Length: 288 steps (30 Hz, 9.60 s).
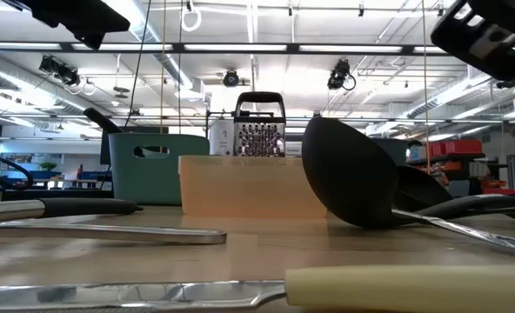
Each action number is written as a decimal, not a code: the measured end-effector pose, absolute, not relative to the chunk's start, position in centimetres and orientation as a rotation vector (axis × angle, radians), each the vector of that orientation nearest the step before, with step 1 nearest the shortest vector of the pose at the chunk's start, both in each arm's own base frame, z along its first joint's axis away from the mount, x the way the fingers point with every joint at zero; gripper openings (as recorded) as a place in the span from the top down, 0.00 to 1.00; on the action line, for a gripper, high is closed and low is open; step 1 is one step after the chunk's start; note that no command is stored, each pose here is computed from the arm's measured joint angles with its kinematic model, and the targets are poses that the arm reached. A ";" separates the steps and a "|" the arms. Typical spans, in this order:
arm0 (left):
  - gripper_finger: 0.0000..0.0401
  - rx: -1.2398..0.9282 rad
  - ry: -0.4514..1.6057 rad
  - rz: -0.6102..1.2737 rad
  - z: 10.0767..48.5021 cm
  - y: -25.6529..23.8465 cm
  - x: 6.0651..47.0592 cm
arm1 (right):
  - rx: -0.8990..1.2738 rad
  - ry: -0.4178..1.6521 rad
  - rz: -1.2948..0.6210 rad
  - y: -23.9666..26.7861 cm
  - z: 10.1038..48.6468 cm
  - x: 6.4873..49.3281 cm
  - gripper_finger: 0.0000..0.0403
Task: Pick & Place Kitchen Items
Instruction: Put the yellow knife into the blue bin, then put the left black ladle into the orange bin
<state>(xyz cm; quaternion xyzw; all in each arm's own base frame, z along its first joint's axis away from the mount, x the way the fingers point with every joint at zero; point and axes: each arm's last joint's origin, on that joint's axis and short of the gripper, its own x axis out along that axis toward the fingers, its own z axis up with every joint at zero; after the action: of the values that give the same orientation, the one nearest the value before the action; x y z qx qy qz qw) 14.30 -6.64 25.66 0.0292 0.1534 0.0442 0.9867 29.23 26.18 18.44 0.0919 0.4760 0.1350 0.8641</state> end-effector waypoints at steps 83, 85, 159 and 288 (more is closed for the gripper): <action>0.96 -0.038 0.201 0.083 27.4 -5.0 11.5 | -0.022 0.928 0.111 25.1 17.5 29.5 0.79; 0.96 -0.037 0.201 0.083 27.4 -5.0 11.5 | -0.016 0.883 0.108 24.9 18.8 29.4 0.79; 0.96 0.035 0.183 0.149 27.6 -4.8 11.6 | 0.330 1.186 -0.742 -13.6 29.6 22.7 0.79; 0.96 -0.051 0.182 0.158 27.5 -4.8 11.5 | 0.066 -0.079 0.120 4.9 23.6 14.3 0.99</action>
<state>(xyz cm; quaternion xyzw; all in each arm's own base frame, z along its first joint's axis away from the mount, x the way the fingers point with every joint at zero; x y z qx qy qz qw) 11.55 -4.80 27.52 -0.0253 0.0909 0.0786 0.9924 14.28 4.86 23.61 0.0331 -0.0394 0.0601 0.9969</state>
